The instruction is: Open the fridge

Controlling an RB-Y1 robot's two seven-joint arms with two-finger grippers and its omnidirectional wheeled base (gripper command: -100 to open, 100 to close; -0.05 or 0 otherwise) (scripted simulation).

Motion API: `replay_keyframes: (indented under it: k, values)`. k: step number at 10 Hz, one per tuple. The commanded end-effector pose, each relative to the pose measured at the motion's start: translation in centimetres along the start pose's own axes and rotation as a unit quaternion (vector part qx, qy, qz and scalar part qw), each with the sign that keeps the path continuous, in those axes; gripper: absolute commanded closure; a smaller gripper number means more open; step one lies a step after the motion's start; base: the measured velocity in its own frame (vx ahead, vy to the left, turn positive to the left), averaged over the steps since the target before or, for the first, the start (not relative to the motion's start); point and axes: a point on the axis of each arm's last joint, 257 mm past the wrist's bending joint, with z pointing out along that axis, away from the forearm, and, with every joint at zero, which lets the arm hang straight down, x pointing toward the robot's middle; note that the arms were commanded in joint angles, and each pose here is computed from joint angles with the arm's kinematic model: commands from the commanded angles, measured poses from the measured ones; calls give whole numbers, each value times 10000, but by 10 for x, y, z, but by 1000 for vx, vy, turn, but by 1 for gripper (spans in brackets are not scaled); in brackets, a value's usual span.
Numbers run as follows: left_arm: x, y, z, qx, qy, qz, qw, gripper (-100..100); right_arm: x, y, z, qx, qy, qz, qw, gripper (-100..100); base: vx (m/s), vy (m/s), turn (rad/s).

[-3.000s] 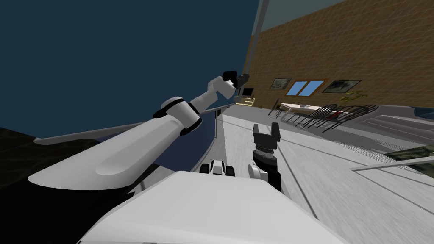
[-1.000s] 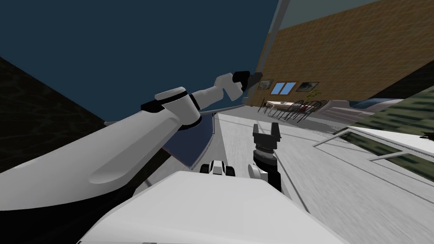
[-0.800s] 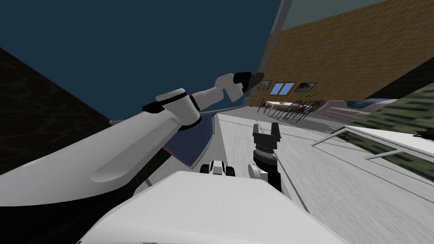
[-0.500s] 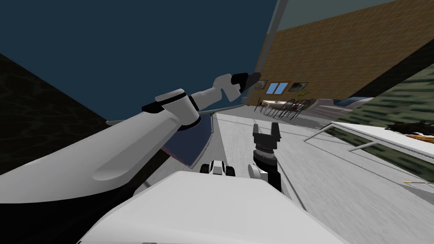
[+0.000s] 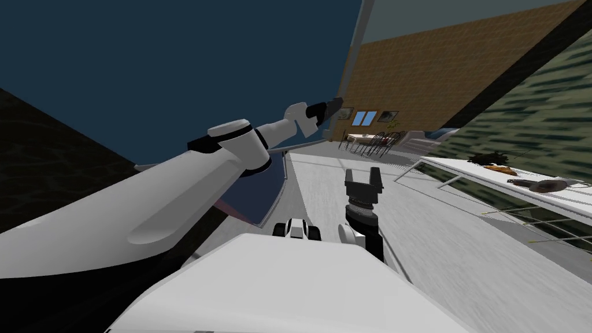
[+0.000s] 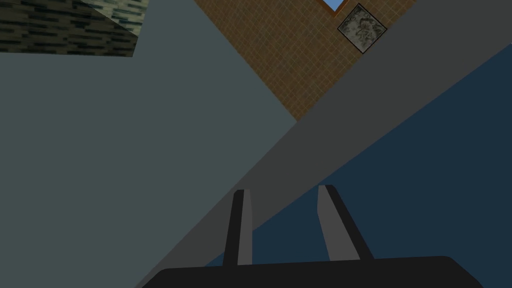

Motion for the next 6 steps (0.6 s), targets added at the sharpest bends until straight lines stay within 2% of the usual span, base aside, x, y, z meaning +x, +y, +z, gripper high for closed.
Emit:
replay_keyframes:
  k: [1, 2, 3, 4, 5, 6]
  values:
    - [-8, -5, -1, 73, -73, 7, 9999, 100, 0, 0, 0, 1, 0, -1, 10000, 0, -16, 10, 36]
    - [-36, 16, -8, 10, -288, -14, 9996, 100, 0, 0, 0, 1, -1, -1, 10000, 0, -123, 8, -413]
    - [-28, 3, -7, 104, -214, 273, 9993, 100, 0, 0, 0, 0, 0, 0, 10000, 0, -171, 22, -251]
    - [-38, 17, -8, 26, -294, 274, 9992, 100, 0, 0, 0, 1, 0, -1, 10000, 0, -90, 8, -30]
    - [-40, 16, -9, 76, -304, 119, 9994, 100, 0, 0, 0, 1, -1, -1, 10000, 0, -17, -4, 31]
    - [-67, 42, -18, -59, -502, 164, 9986, 100, 0, 0, 0, 1, -1, -1, 10000, 0, -124, 19, -349]
